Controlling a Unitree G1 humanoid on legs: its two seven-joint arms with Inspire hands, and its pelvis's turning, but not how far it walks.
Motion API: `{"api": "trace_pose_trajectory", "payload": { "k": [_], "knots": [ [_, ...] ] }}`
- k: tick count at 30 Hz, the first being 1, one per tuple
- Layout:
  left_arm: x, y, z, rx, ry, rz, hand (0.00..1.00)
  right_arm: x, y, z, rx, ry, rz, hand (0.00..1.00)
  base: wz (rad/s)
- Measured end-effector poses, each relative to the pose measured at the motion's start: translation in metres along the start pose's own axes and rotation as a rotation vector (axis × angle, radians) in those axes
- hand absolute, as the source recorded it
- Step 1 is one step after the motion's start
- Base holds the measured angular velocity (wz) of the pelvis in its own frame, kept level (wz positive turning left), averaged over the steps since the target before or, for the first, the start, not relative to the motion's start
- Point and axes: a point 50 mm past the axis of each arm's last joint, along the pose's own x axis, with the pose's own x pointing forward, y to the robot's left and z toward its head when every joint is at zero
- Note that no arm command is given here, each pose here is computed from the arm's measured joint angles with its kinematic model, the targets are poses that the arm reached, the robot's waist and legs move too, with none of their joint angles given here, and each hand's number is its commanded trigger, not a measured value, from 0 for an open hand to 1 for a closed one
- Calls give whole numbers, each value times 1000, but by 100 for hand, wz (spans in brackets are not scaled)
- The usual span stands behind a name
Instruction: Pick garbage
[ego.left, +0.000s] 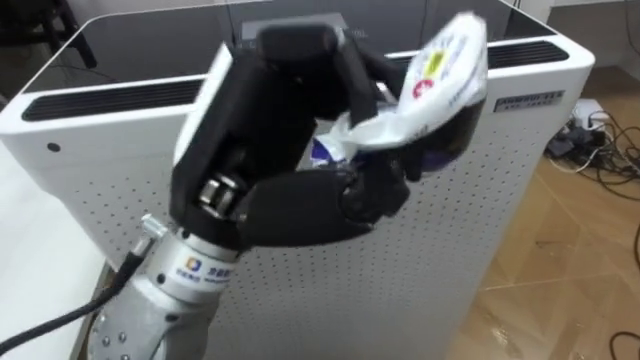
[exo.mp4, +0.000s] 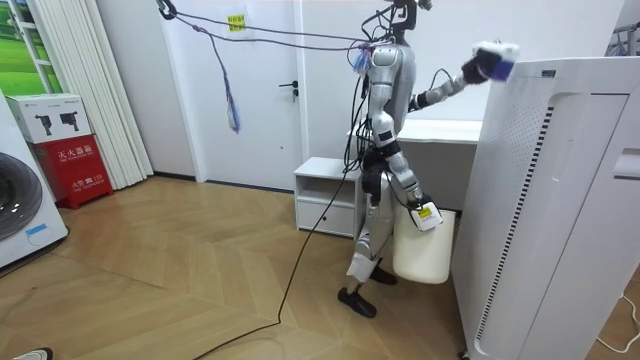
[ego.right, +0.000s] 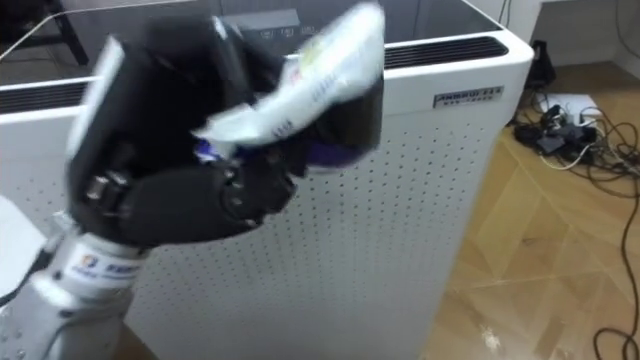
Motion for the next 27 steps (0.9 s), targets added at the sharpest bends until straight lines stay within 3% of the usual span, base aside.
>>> {"api": "trace_pose_trajectory", "payload": {
  "k": [4,10,27],
  "knots": [
    [-19,-1,-48,-69,223,19,100,4,-5,12,-11,-16,-21,100,7],
    [-43,-1,-91,-81,437,24,100,11,-15,31,-26,-36,-45,100,3],
    [-93,-6,-151,-105,767,46,100,18,-33,73,-14,-114,-111,100,-4]
  ]
}}
